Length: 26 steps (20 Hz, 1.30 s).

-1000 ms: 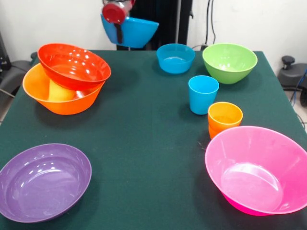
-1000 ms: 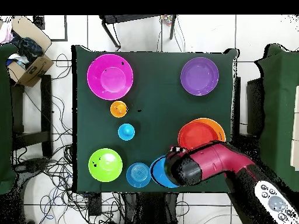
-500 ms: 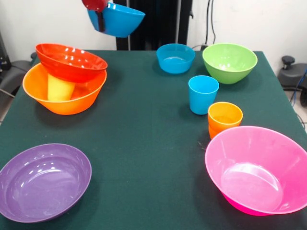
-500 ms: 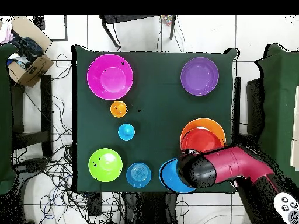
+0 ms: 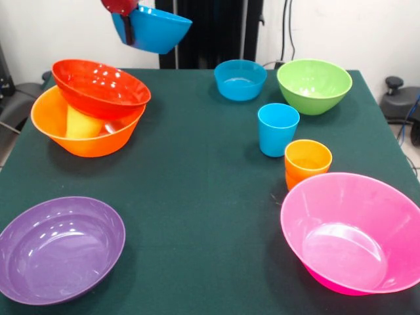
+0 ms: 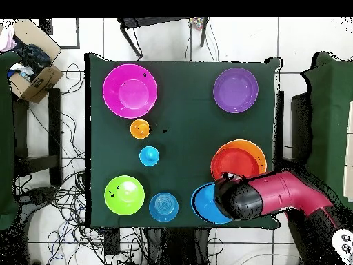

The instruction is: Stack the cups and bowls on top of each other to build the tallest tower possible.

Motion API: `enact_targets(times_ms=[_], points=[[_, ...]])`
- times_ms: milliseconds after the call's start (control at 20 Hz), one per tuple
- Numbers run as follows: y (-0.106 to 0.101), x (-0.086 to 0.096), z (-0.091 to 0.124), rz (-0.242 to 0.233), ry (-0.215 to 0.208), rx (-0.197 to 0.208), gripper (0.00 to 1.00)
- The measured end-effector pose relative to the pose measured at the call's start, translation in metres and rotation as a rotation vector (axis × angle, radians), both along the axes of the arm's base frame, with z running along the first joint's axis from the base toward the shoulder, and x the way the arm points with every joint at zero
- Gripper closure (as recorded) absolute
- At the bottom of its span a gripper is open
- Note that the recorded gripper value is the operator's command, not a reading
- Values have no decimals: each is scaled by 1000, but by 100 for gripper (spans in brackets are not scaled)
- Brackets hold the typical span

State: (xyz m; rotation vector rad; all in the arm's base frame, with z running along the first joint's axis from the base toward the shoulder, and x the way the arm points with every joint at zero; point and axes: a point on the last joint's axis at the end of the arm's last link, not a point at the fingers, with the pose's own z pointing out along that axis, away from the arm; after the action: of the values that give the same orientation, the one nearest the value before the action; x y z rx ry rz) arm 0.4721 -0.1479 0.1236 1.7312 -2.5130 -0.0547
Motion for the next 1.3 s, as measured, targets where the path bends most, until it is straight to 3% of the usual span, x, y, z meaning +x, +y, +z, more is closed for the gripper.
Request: enact_targets(times_ms=[850, 1300], points=[[-8, 28, 12, -3, -68, 3, 100], [-36, 45, 15, -63, -109, 7, 100]])
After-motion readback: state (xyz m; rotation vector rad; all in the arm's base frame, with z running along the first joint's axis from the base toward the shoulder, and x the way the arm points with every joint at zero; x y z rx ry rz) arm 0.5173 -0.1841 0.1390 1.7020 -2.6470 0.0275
